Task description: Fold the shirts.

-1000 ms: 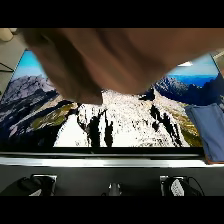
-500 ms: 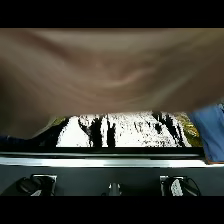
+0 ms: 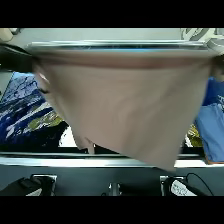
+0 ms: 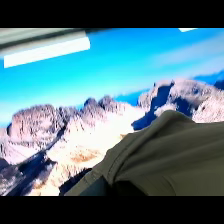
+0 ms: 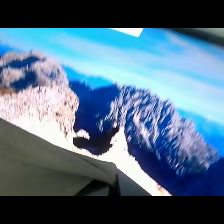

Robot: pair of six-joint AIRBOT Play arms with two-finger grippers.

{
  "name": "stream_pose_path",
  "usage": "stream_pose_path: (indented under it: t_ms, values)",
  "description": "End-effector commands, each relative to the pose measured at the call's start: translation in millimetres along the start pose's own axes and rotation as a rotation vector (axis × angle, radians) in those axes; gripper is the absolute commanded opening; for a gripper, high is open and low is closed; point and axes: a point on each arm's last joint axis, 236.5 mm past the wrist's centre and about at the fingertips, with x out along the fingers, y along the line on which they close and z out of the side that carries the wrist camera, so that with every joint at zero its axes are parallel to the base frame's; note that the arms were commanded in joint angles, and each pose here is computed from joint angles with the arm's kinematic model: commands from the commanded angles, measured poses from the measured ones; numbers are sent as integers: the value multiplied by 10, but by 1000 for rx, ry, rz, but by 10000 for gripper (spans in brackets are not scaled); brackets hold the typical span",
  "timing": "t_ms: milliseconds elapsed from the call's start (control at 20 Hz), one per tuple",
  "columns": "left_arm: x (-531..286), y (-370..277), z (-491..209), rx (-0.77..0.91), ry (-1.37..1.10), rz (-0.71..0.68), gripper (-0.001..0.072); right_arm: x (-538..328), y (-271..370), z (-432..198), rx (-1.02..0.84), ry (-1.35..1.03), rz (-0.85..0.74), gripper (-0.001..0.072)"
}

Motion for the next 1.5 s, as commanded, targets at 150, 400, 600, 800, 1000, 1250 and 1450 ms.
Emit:
stream_pose_path:
  t_ms: [150,400,600,800,1000,1250,1450]
  values:
    - [1945,0,-517,-121,202,-47,22,1950,-43,-420,40,180,-23,22]
    - [2709,237,-813,-312,262,-94,23,2441,46,-68,52,29,-85,22]
    - [3006,-182,-1287,-444,429,-229,156,2782,449,-541,59,193,42,342]
    - [2597,75,-1650,-271,637,-289,684,2218,337,-1009,118,394,133,542]
    - [2126,471,-2313,-394,853,-337,439,1605,314,-1988,220,723,278,533]
    - [2123,421,-2975,-505,882,-393,623,1451,630,-2496,203,812,364,532]
    - [2298,306,-2960,-526,830,-397,609,1481,623,-2512,225,809,346,534]
